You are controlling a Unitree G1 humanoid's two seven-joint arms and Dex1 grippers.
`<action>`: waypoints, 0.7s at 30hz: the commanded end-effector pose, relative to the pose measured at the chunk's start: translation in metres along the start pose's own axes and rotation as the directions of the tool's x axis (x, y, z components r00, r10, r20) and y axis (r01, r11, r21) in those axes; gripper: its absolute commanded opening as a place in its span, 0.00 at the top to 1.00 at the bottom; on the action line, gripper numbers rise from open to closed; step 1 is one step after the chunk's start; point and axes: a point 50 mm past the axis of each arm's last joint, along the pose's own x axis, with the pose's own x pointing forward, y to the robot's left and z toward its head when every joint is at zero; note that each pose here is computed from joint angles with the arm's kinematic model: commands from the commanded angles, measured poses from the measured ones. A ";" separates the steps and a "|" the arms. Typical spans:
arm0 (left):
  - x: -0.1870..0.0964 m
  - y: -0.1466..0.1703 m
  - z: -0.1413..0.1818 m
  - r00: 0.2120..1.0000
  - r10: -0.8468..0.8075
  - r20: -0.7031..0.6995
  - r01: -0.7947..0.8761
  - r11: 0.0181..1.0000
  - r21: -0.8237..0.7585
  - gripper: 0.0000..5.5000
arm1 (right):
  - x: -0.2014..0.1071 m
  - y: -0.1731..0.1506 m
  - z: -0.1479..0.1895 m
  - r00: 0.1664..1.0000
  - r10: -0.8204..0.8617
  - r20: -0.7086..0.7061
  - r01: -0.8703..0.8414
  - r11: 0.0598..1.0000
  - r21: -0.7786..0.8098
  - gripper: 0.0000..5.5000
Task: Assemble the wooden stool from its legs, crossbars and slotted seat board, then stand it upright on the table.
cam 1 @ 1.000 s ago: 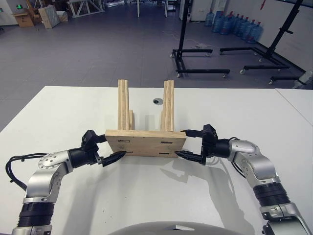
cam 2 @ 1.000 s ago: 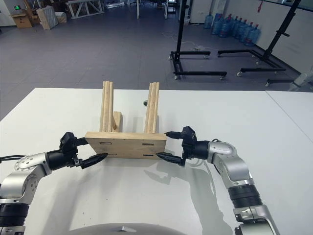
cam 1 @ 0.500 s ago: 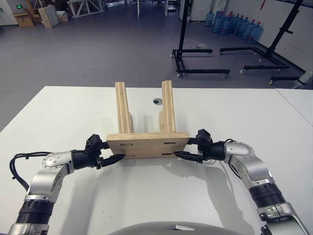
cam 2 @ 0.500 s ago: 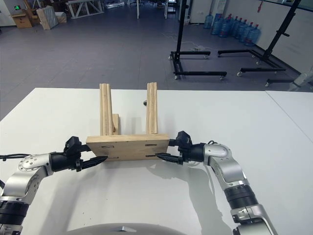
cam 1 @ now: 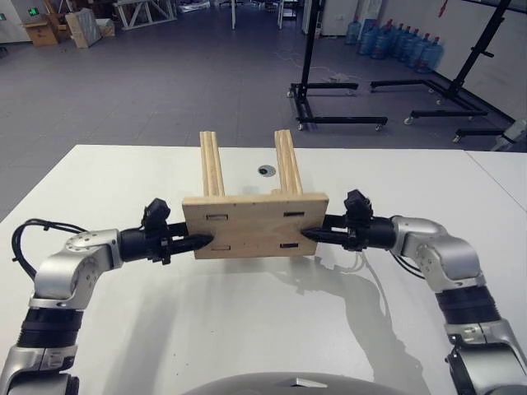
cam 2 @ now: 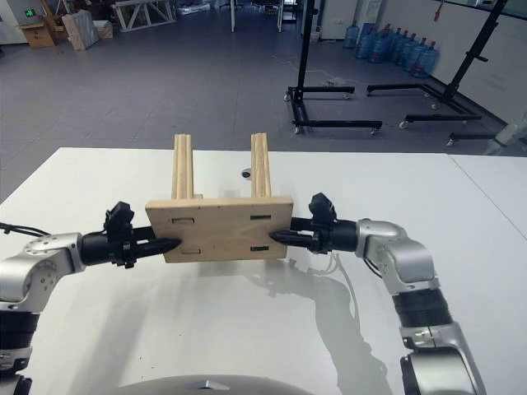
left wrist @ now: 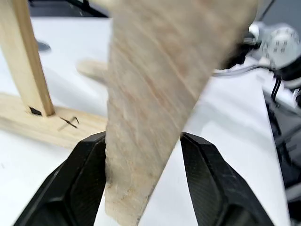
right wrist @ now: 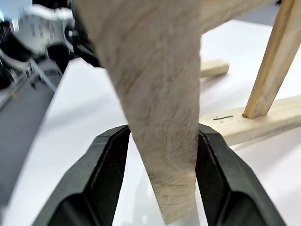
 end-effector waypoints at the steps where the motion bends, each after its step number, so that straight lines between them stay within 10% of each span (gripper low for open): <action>1: 0.019 -0.021 0.038 0.984 -0.113 0.137 0.118 0.993 -0.027 0.58 | 0.018 0.002 -0.009 0.997 0.023 -0.074 -0.002 0.963 0.269 0.63; 21: 0.063 -0.023 0.055 0.991 0.101 0.089 -0.050 0.891 -0.452 0.58 | 0.058 -0.001 0.085 0.996 -0.010 -0.087 0.060 0.807 0.587 0.62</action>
